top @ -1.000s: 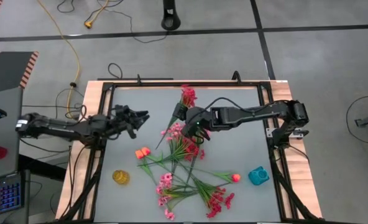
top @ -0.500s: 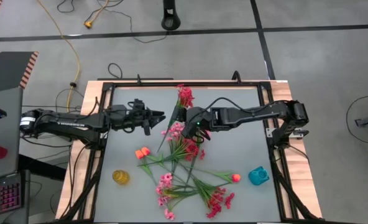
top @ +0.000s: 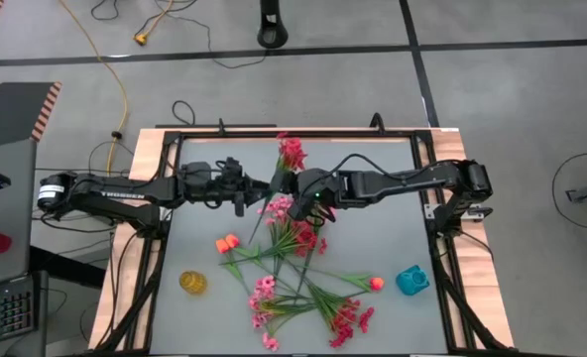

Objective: Sort flowers into vase by color
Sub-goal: Put the top right red flowers into the transparent vase, then put the bottom red flowers into the transparent vase

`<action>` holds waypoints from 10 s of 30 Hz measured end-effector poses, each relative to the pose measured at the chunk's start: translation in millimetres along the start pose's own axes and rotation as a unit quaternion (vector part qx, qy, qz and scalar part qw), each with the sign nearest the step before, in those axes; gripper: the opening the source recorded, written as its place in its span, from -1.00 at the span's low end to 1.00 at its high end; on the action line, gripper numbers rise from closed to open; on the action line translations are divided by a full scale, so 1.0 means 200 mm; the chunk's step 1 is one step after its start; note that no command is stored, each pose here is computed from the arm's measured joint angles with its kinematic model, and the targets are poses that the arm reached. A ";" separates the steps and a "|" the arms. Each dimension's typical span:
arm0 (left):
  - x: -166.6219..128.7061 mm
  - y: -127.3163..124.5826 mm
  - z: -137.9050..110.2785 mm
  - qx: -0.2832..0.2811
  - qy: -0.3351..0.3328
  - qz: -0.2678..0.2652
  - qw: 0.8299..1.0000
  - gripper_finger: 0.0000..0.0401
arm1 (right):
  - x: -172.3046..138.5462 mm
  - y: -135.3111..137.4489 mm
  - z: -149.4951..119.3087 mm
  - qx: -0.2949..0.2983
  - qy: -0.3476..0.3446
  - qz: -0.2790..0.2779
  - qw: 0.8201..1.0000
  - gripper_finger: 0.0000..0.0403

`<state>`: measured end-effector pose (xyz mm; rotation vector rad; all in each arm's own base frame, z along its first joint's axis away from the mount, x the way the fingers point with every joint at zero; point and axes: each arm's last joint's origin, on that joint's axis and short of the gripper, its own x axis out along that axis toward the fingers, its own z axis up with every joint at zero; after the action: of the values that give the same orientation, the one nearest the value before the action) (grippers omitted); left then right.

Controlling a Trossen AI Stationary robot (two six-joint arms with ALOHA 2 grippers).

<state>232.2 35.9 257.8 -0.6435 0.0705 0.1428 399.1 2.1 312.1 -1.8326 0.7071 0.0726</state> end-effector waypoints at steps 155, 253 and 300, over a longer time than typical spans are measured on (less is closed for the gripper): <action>0.27 0.19 0.32 0.276 0.195 0.193 0.921 -0.14 | -0.34 0.48 -0.21 0.778 0.178 0.186 0.573 0.14; 0.97 -0.47 -0.96 0.457 0.486 -0.098 0.738 -0.15 | -0.53 0.09 -0.26 0.775 0.094 0.155 0.606 0.14; 0.98 -0.51 -0.38 0.386 0.389 -0.092 0.832 -0.99 | -0.63 0.17 -0.65 0.750 0.194 0.134 0.618 0.14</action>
<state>439.1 -68.3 235.4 0.1491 0.8160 -0.3401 242.7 -65.3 380.6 -0.0629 0.8799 -0.5913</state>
